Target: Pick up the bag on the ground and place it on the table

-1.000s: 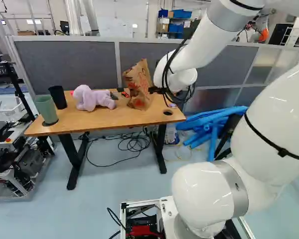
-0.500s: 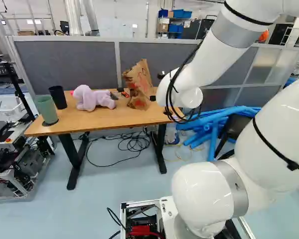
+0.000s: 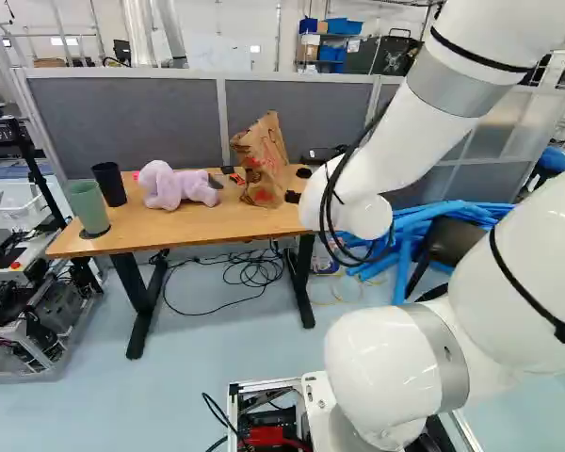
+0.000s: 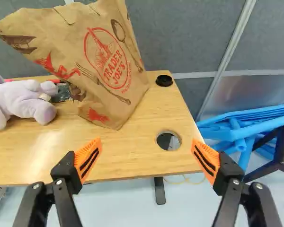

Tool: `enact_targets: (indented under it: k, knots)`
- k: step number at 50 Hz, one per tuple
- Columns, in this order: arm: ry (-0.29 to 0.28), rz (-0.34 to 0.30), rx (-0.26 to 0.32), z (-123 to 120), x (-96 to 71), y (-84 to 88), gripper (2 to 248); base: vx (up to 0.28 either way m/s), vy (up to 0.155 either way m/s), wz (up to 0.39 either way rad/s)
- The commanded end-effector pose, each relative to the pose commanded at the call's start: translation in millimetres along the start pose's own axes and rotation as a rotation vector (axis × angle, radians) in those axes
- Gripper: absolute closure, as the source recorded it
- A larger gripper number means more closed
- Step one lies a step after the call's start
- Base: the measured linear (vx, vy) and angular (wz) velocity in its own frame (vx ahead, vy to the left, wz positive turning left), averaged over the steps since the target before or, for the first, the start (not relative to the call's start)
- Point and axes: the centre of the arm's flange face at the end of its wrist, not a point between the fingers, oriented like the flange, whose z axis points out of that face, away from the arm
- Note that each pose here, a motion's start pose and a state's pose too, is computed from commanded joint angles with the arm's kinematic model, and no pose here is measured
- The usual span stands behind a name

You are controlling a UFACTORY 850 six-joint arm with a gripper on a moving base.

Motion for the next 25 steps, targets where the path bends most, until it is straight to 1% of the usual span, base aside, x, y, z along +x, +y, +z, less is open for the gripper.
enact_targets:
  k: [12,25]
  knots:
    - [0.030,-0.008,0.004,-10.5,-14.0,0.4,3,0.000,0.000,0.000]
    - [0.054,-0.014,0.007,-19.1,-24.8,0.6,3,0.000,0.000,0.000]
